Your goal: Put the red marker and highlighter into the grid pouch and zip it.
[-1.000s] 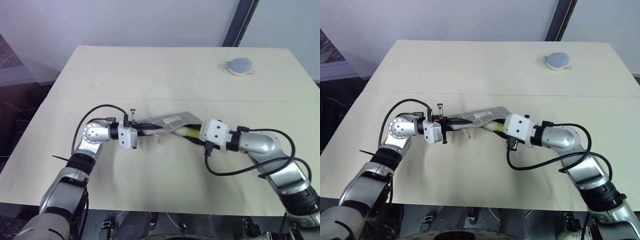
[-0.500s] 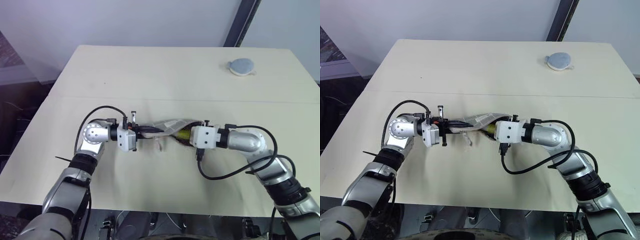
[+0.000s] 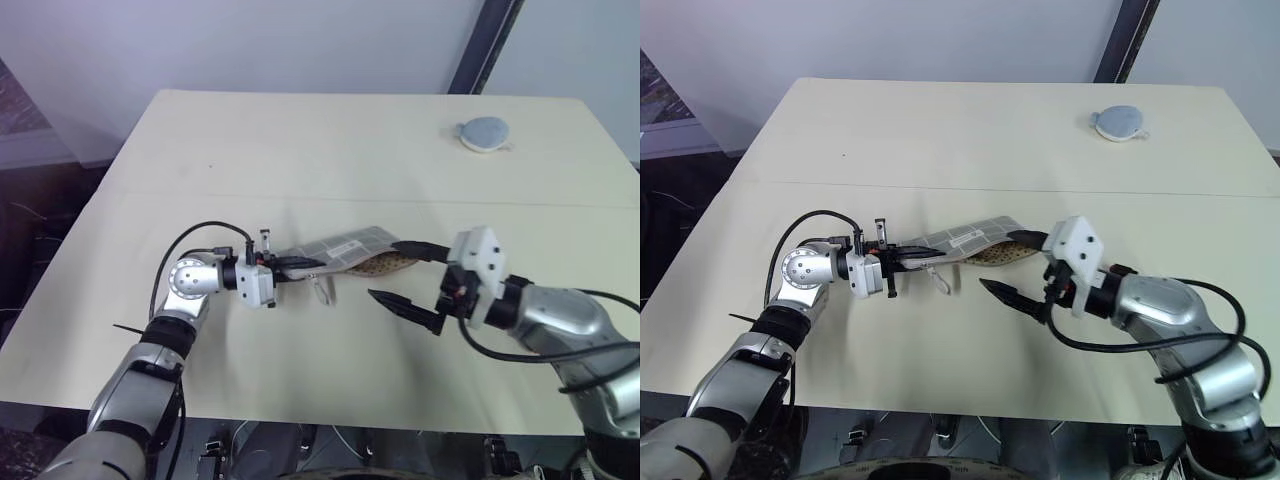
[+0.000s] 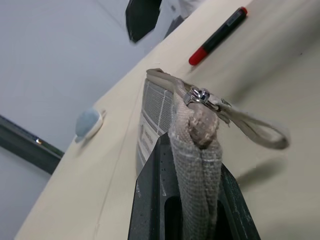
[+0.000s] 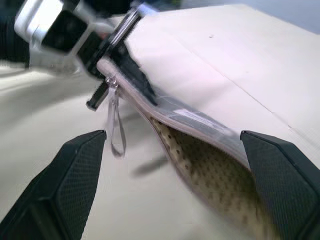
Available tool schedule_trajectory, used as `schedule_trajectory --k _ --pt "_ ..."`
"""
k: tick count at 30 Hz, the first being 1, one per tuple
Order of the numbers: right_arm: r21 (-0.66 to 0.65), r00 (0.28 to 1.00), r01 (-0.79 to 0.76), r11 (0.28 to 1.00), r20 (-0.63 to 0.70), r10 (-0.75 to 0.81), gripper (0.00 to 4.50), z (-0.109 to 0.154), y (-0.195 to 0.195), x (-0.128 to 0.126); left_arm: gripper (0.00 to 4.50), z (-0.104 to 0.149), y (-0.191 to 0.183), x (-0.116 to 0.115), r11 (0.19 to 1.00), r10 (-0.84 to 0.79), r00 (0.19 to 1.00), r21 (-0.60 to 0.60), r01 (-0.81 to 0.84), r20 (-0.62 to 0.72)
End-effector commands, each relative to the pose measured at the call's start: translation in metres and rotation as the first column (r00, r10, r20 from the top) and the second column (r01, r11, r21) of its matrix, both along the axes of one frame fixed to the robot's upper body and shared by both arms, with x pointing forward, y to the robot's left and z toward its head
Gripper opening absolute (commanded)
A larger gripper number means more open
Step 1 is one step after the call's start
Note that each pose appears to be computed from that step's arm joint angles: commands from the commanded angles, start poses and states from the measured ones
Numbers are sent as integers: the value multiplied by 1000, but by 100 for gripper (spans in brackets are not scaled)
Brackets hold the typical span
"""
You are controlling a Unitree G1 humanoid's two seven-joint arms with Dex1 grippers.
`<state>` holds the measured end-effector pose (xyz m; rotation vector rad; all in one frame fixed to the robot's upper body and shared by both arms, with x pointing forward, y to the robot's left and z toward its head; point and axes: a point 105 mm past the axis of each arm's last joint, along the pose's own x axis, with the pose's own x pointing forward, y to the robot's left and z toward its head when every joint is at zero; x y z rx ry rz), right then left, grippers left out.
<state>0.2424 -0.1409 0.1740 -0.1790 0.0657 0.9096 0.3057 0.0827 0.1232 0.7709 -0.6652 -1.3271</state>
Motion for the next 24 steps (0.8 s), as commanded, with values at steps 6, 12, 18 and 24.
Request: schedule_trajectory --k 6,12,18,24 --pt "-171 908 396 902 -69 -412 446 -29 -101 -20 0 10 -2 7 999 28 1000 -45 -27 13" --pt "-271 787 564 780 -110 -607 446 -50 -155 -33 0 8 -6 9 999 26 1000 -42 -26 -2" --pt "-244 673 654 716 -246 -698 446 -78 -171 -37 0 9 -8 9 999 15 1000 -30 -14 9" --pt "-364 650 604 709 -288 -703 363 -103 -174 -46 0 10 -7 9 1000 14 1000 -26 -14 18"
